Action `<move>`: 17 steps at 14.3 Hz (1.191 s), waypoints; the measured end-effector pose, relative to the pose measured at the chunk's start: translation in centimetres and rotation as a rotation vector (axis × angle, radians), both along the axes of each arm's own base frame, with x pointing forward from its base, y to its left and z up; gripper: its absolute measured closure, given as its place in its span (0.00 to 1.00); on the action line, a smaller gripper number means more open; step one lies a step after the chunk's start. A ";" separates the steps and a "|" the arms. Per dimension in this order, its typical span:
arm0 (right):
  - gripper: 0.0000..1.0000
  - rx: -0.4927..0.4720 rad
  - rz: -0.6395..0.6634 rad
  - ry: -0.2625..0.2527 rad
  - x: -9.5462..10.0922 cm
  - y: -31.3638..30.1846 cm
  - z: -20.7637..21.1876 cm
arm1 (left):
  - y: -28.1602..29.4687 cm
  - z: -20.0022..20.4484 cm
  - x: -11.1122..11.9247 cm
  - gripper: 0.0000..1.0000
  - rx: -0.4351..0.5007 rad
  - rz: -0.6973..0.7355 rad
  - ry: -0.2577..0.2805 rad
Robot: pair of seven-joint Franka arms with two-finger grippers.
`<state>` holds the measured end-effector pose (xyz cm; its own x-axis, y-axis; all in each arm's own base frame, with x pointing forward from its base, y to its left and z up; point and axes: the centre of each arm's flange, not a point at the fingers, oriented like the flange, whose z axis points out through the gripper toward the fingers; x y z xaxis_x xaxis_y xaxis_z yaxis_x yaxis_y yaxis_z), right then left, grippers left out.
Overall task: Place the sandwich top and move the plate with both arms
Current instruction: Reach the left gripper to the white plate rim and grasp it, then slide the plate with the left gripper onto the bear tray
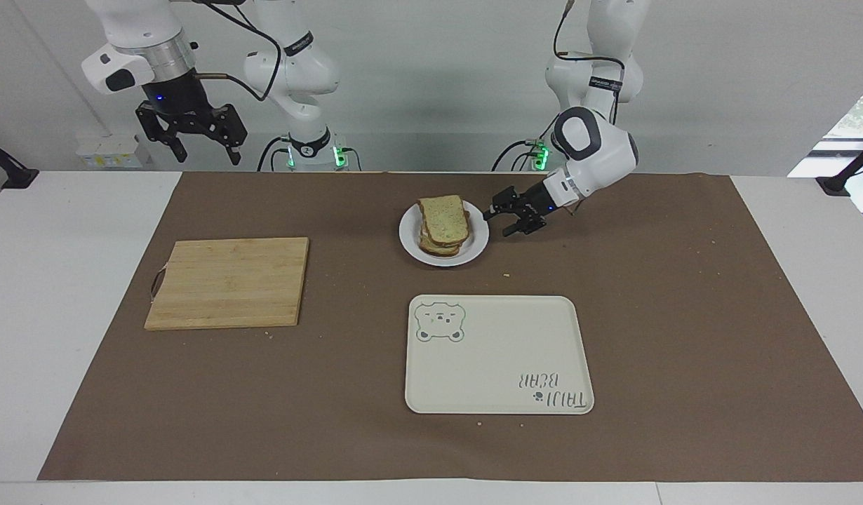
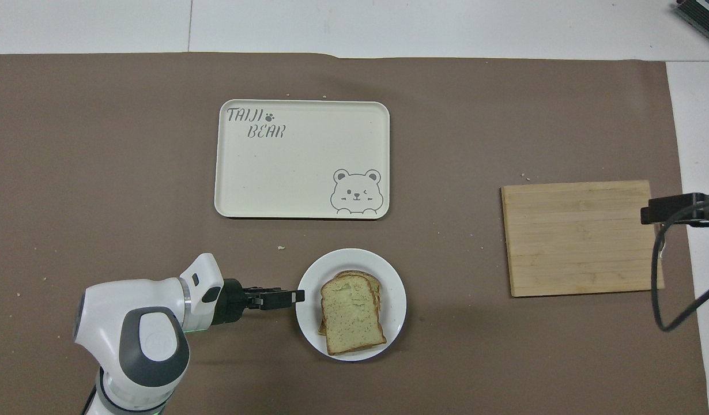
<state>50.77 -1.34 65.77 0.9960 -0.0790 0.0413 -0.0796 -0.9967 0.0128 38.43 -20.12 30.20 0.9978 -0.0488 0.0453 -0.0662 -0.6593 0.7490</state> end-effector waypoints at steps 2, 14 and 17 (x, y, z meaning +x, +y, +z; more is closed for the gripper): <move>0.00 -0.019 0.000 -0.001 0.4 -0.2 0.0 | -0.8 -1.3 -0.6 0.25 -0.015 0.000 0.021; 0.00 -0.020 -0.011 0.002 2.2 -1.0 -0.2 | -2.5 -4.0 -2.1 0.96 -0.076 -0.011 0.041; 0.00 -0.020 -0.010 0.003 2.2 -1.0 -0.1 | -1.9 -4.0 -1.7 0.96 -0.115 -0.005 0.066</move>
<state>52.95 -2.32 65.63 0.9953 -0.0885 0.0404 -0.0898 -0.9954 0.0333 36.70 -22.04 26.17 0.9986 -0.0516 -0.0153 -0.0167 -0.5684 0.8226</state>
